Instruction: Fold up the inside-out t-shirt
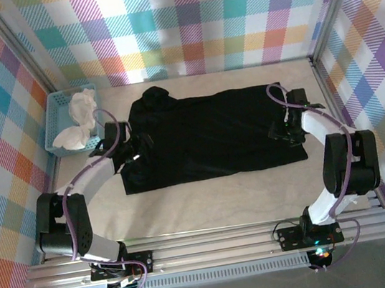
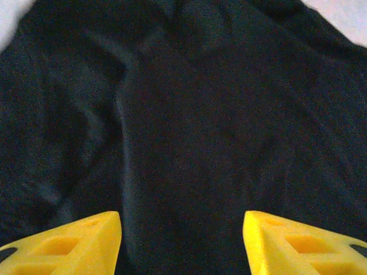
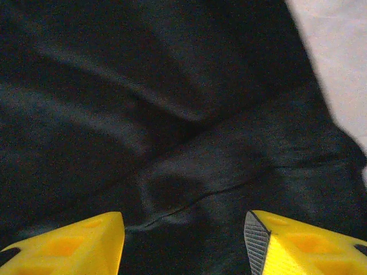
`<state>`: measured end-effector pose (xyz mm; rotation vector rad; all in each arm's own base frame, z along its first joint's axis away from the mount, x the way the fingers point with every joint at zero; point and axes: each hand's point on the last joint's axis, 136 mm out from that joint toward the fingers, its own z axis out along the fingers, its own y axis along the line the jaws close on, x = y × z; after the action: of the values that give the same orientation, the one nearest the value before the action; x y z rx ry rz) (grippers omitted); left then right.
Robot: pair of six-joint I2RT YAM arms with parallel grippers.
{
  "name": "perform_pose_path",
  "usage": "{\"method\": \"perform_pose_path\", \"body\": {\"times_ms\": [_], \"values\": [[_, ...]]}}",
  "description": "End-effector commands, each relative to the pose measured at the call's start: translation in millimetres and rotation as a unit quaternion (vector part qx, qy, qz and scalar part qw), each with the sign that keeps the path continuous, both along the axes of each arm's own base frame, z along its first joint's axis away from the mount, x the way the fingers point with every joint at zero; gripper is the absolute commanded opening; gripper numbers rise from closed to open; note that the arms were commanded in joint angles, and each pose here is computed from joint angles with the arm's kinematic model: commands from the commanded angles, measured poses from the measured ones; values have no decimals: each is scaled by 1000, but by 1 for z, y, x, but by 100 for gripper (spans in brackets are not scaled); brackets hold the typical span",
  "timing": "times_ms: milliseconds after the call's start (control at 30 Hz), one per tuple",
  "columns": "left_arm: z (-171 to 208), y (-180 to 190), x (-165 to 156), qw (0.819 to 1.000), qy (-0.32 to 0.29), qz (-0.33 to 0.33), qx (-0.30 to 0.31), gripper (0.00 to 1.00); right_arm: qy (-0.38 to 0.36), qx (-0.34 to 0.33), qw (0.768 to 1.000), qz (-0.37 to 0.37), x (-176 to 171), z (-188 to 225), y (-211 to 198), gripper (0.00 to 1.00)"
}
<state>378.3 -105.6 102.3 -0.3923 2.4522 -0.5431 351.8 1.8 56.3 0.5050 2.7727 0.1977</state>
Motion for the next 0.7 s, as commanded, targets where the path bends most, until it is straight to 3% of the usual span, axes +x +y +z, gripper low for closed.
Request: {"method": "perform_pose_path", "body": {"times_ms": [0, 233, 400, 667], "values": [[-31, -13, -33, 998, 51, -10, -45, 59, 47, -15, 998, -32, -11, -21, -12, 58], [-82, 12, -78, 991, 130, 6, 10, 58, 128, 1, 990, -55, -40, -50, -20, 57], [-101, 24, -129, 984, 178, 24, 15, 57, 155, 15, 986, -64, -73, -53, -17, 60], [-87, 37, -183, 979, 181, 89, -12, 59, 154, 48, 982, -101, -112, -38, -10, 65]]}}
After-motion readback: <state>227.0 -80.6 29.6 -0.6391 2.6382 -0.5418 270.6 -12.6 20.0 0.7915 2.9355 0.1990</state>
